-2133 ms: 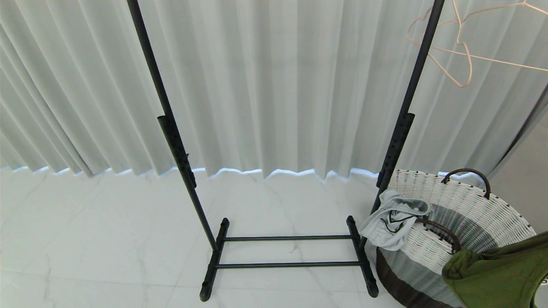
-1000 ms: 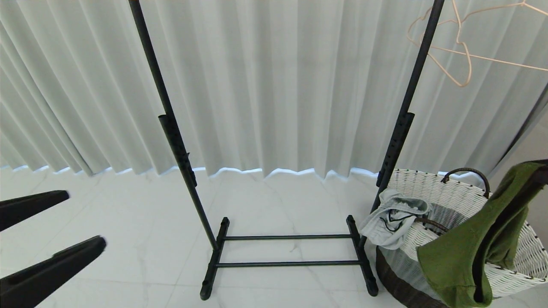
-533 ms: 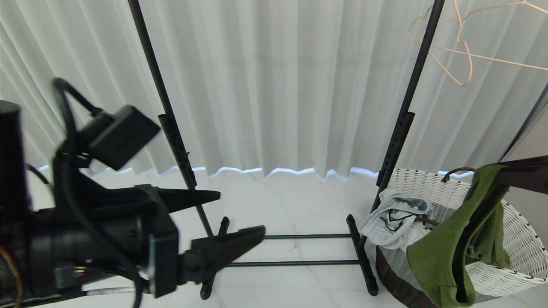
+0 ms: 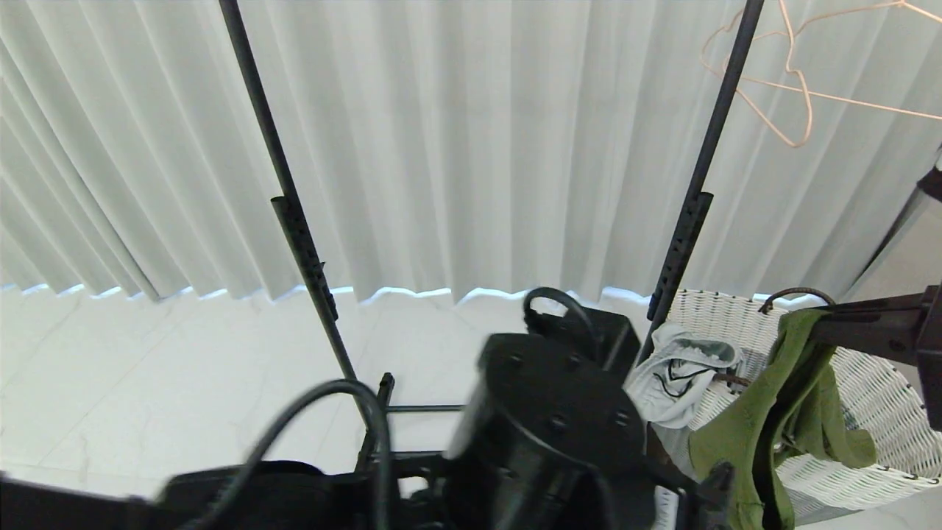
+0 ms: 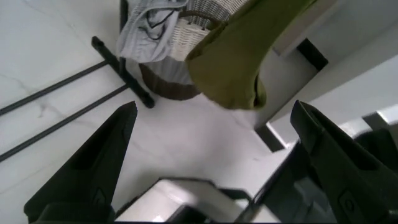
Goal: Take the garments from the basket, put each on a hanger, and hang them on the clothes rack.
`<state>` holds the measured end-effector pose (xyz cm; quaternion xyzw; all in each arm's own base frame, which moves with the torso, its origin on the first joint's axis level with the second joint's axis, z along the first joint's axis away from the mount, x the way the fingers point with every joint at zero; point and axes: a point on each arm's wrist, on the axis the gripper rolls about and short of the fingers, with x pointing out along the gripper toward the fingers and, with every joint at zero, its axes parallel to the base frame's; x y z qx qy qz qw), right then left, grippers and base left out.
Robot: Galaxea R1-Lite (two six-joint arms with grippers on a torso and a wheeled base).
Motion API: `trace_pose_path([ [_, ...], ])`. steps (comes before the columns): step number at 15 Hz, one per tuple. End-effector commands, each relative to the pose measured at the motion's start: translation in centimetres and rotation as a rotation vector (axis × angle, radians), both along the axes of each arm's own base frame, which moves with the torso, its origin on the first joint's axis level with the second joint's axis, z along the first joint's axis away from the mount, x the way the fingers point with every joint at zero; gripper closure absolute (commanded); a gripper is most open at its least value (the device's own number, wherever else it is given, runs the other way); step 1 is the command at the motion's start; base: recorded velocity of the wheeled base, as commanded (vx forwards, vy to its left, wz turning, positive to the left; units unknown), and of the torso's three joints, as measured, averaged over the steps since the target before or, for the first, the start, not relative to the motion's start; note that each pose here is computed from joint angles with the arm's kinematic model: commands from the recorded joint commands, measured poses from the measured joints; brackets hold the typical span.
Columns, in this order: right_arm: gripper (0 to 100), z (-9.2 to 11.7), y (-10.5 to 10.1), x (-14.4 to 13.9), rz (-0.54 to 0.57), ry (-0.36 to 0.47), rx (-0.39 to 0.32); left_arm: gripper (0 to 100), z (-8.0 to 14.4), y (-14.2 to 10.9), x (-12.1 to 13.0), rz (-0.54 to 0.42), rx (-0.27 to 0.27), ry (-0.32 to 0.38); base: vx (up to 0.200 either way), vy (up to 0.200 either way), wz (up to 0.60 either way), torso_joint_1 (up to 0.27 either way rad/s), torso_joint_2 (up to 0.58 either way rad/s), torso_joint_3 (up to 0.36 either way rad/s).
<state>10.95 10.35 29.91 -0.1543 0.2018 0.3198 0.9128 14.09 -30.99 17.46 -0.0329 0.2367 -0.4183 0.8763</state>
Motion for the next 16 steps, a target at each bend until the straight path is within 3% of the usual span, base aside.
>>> trace_pose_path([
  [1, 100, -0.4, 0.2, 0.2, 0.001, 0.012, -0.013, 0, -4.1, -6.2, 0.4, -0.002, 0.026, 0.008, 0.0, 0.0, 0.0, 0.0, 0.0, 0.0],
  [3, 100, -0.6, 0.2, 0.2, 0.0, 0.017, -0.018, 0, -3.9, -7.3, 1.0, 0.001, 0.002, -0.002, 0.0, 0.0, 0.0, 0.0, 0.0, 0.0],
  [6, 100, -0.8, 0.1, 0.1, 0.0, 0.016, -0.017, 0, -4.8, -7.6, 2.5, 0.034, 0.017, 0.001, 0.0, 0.0, 0.0, 0.0, 0.0, 0.0],
  [16, 100, -0.8, 0.1, -0.2, 0.017, 0.011, -0.016, 0, -10.0, -8.0, 5.8, 0.091, 0.119, 0.043, 0.0, 0.0, 0.0, 0.0, 0.0, 0.0],
])
